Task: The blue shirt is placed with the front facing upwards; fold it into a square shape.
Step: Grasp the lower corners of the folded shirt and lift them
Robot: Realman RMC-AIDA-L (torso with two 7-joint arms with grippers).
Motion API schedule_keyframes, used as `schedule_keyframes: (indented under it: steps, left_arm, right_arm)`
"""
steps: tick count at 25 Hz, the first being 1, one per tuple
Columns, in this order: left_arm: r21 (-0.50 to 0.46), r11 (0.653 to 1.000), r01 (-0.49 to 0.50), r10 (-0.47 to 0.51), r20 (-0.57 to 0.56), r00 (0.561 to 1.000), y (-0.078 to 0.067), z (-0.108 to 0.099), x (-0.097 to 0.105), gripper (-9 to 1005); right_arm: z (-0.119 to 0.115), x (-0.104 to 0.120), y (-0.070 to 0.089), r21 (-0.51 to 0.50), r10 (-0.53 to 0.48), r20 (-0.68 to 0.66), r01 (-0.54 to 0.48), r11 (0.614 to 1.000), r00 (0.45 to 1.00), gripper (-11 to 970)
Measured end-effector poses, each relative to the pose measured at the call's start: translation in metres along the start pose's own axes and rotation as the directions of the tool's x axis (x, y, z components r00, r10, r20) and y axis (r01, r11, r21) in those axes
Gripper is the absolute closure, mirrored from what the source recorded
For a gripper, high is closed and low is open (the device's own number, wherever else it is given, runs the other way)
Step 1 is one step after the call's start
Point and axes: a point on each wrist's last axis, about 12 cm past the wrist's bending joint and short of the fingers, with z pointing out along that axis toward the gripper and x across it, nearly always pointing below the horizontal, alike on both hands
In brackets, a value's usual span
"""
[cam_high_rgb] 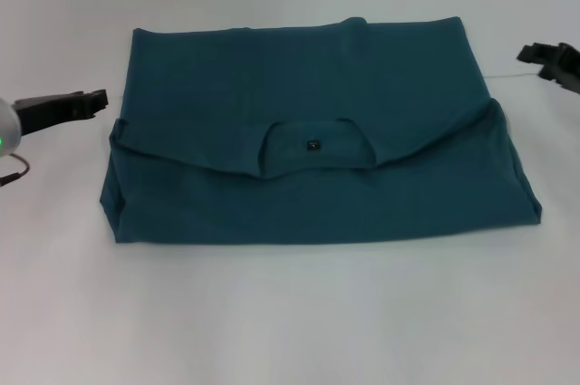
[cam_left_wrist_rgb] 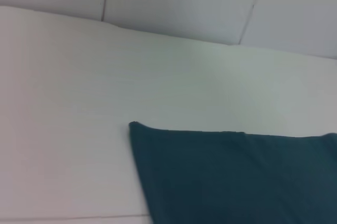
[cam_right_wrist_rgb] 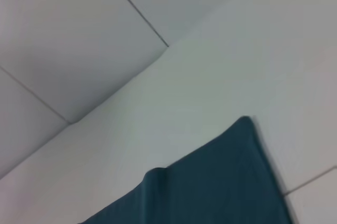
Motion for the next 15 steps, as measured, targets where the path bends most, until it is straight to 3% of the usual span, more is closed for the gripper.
schedule_keyframes:
  steps: [4,7,11,15]
  left_arm:
    - [0.054,0.996,0.076,-0.073,-0.057,0.996,0.010,-0.017,0.004,726]
    - [0.084,0.990,0.112,-0.102,-0.124,0.987,0.016,-0.035,0.018,584]
    - [0.086,0.995,0.058,-0.044,-0.155,0.987,0.010,-0.057,0.044,446]
    - [0.112,0.992,0.056,-0.037,-0.166,0.986,0.003,-0.067,0.051,359]
  right_arm:
    - [-0.019,-0.004,-0.006,-0.074,-0.027,-0.030,0.025,0.997,0.999,527]
    - [-0.042,0.005,-0.022,-0.108,-0.027,-0.060,0.020,0.994,0.998,407]
    - [-0.062,0.020,-0.042,-0.094,0.022,-0.053,-0.027,0.995,0.998,250]
    - [-0.072,0.027,-0.052,-0.087,0.052,-0.048,-0.056,0.995,0.997,130]
